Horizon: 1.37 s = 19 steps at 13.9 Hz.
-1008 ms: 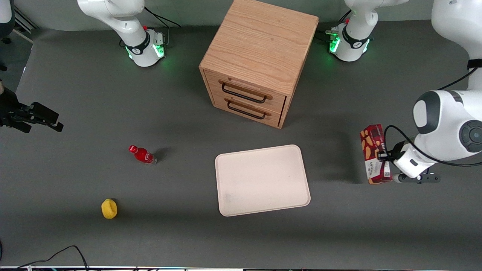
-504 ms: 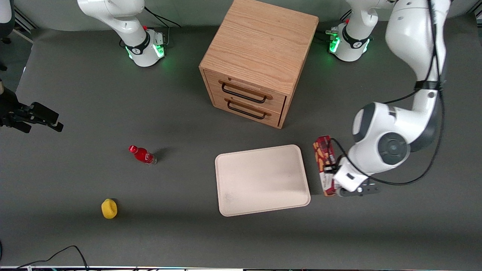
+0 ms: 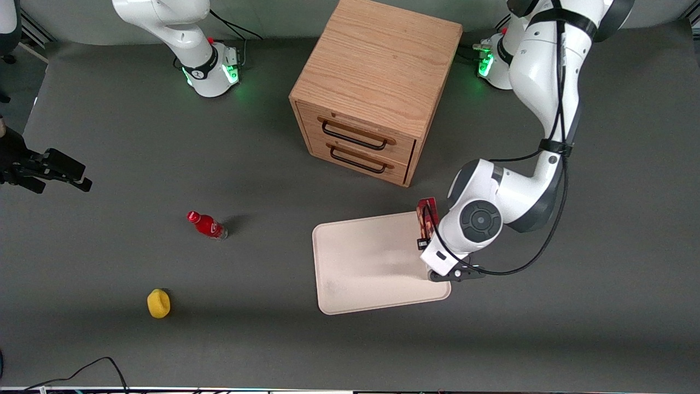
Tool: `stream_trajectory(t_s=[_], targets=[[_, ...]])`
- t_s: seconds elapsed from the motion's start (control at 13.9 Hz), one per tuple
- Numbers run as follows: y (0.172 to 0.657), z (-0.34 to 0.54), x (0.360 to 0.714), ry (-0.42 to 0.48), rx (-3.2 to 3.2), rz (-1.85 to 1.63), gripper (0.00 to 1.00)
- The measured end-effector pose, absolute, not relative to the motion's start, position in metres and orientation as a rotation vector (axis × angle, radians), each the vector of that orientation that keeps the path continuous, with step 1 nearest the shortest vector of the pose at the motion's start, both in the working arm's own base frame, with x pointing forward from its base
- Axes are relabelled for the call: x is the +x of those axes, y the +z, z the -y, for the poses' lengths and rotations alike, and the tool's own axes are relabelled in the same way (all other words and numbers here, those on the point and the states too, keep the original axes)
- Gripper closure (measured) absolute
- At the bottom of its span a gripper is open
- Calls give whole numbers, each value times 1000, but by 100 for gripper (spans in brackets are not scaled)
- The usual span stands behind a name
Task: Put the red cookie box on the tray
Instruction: 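Lift the box and carry it over the white tray's corner, then lower the box onto the tray and open the left gripper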
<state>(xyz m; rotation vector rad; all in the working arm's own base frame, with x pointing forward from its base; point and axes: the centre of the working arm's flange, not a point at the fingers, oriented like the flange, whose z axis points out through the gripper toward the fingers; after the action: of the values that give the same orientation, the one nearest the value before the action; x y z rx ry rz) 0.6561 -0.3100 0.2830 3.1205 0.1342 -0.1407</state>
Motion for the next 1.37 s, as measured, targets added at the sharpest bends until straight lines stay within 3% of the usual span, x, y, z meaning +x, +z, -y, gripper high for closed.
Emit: stream_trajectory(t_s=[0.65, 0.86, 1.08, 1.22, 1.3, 1.37], targets=[[265, 308, 664, -92, 3102, -268, 93], [265, 308, 664, -90, 3104, -267, 67], [269, 309, 666, -81, 3101, -272, 35], [284, 306, 669, -82, 3104, -282, 9], [294, 304, 671, -80, 3104, -288, 1], [308, 299, 672, -80, 3107, -297, 0]])
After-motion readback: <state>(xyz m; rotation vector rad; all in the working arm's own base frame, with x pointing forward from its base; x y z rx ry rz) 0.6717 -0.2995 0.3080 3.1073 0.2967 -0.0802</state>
